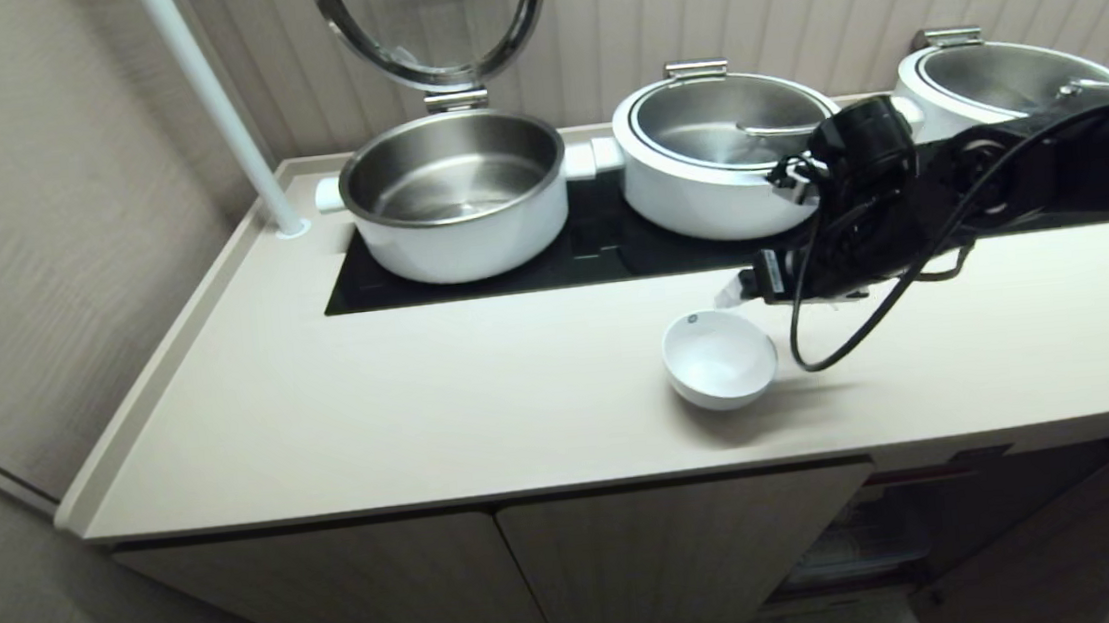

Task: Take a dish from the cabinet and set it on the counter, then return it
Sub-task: Place it on the table, then pick up the bowl from the table

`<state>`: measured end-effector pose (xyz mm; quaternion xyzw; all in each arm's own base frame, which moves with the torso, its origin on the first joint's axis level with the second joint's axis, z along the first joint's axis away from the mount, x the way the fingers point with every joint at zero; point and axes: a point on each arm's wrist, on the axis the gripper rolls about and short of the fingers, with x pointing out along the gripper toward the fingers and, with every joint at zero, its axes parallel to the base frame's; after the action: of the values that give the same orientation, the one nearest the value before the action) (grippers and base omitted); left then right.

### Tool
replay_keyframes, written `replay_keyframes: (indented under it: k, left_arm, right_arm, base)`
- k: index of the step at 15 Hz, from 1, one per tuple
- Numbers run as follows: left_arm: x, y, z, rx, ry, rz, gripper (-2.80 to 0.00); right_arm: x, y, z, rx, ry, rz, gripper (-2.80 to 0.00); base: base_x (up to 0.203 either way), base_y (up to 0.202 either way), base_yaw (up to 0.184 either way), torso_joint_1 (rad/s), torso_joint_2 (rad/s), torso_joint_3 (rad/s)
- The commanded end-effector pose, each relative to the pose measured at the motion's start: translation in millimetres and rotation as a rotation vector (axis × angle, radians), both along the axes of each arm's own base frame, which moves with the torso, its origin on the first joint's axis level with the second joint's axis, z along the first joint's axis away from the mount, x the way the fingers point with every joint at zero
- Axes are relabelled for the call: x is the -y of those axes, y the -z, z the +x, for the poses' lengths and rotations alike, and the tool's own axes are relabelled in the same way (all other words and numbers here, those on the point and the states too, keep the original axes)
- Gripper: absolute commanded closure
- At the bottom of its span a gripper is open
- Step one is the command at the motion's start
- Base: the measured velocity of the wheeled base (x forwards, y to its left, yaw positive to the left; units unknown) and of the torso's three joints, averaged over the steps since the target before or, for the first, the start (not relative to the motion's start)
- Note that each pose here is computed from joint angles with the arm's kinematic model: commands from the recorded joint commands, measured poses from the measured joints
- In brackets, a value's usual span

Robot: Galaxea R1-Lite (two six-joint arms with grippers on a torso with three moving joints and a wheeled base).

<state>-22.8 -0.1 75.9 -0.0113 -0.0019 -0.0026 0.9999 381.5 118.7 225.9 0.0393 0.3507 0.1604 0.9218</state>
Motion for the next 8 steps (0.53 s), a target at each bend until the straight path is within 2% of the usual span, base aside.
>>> replay_keyframes:
  k: [1,2,3,8]
  left_arm:
    - [0.0,0.0,0.0,0.001,-0.001,0.0,0.0]
    - [0.0,0.0,0.0,0.001,-0.001,0.0,0.0]
    - [0.0,0.0,0.0,0.001,-0.001,0.0,0.0]
    - [0.0,0.0,0.0,0.001,-0.001,0.0,0.0]
  right_arm:
    - [3.9,-15.7,-12.8,0.061,0.001,0.013,-2.8]
    - [5.4,-20.8,-16.9,0.086,0.001,0.02,-2.8]
    - [7.1,-25.4,-21.4,0.106,0.002,0.025,0.0]
    - [23.2,-46.7,-48.7,0.184,0.047,0.031,0.0]
  base:
    - [0.0,0.0,0.0,0.0,0.0,0.0]
    - [0.0,0.0,0.0,0.0,0.0,0.0]
    - [0.0,0.0,0.0,0.0,0.0,0.0]
    - [0.0,0.0,0.0,0.0,0.0,0.0]
